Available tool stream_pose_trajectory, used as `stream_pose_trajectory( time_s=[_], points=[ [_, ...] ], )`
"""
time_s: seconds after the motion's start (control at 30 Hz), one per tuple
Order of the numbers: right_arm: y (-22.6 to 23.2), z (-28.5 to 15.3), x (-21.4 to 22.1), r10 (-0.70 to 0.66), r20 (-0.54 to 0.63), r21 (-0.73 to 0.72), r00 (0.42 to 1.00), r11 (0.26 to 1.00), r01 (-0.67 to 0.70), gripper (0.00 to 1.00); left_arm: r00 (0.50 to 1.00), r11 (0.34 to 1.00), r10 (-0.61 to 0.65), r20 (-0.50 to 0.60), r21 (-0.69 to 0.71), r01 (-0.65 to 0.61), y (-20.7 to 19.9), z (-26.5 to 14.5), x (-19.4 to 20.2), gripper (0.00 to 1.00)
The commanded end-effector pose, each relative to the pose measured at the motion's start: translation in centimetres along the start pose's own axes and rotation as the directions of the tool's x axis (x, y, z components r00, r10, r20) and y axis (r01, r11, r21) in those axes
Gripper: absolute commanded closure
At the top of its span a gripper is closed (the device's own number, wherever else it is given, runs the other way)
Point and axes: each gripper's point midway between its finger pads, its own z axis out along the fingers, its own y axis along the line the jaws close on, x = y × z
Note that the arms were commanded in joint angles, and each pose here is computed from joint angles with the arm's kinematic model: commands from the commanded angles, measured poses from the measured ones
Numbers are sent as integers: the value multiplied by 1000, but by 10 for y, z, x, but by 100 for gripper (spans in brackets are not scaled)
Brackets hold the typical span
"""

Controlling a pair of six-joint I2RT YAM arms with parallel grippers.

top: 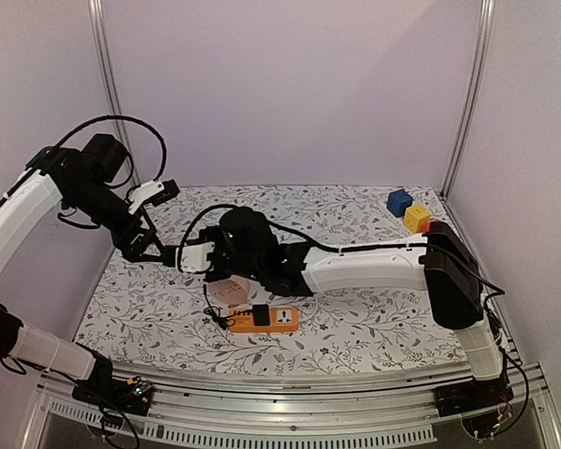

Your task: Insert the plug

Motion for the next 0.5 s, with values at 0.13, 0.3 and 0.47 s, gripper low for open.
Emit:
stream_pose_trajectory(
  time_s=[0.13, 0.3, 0.47],
  points=[
    [-154, -68, 52, 528, 21, 332, 849, 797, -504, 100, 991, 994, 104, 83, 1, -105, -5, -11, -17, 0],
    [-192, -146, 69, 619, 34, 448, 785, 692, -565, 100, 985, 981, 151, 80, 107, -159, -11, 25, -18, 1],
    [-206, -235, 96, 706, -23, 574, 708, 589, -569, 100, 971, 960, 239, 30, 145, -241, -17, 84, -22, 2]
  ],
)
